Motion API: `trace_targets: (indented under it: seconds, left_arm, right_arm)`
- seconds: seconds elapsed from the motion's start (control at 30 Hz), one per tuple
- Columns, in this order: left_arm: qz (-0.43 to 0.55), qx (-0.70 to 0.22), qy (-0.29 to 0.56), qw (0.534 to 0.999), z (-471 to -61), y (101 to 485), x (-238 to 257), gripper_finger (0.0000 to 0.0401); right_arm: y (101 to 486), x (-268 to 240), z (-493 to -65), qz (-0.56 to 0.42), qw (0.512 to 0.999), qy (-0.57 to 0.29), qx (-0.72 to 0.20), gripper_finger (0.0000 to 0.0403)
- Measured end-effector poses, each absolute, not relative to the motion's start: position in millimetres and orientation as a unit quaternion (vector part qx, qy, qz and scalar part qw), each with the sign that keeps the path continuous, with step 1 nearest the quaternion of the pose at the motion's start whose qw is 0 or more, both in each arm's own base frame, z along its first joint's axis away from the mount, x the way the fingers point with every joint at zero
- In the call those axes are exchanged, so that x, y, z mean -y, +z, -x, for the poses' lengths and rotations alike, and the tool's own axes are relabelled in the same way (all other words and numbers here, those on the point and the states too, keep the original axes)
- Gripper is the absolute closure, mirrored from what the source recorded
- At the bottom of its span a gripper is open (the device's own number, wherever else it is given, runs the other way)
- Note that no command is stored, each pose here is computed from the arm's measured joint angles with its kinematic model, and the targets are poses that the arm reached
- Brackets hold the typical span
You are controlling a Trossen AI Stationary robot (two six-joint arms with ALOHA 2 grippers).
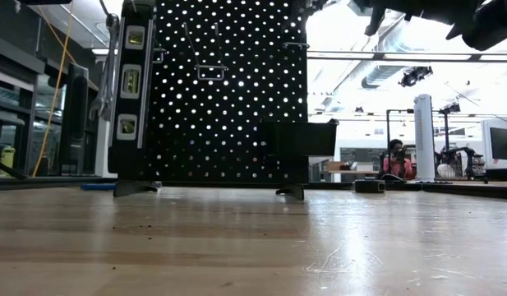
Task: Hang tools onto peg board
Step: Hang the black pliers on the pegboard
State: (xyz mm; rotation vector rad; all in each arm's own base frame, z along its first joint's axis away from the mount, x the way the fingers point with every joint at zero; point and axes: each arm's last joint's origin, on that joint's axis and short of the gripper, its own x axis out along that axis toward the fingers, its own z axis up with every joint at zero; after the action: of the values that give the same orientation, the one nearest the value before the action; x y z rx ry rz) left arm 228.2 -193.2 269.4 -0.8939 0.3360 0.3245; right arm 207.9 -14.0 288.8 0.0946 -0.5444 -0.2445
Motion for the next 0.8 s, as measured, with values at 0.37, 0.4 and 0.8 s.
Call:
trace_targets:
  seconds: [0.37,0.4,0.8]
  left_arm:
    - [0.431,-0.159,0.156,0.874,-228.3,269.7,193.2,0.024]
    - [0.431,-0.159,0.156,0.874,-228.3,269.8,193.2,0.024]
    - [0.43,-0.154,0.162,0.875,-228.8,269.7,192.1,0.024]
  right_arm:
    - [283.0,21.2,-211.0,-0.026,0.967,-0.099,0.234,0.0388]
    - [284.1,22.0,-210.3,-0.025,0.966,-0.093,0.239,0.0388]
    - [295.1,29.2,-196.5,-0.007,0.967,-0.038,0.254,0.0388]
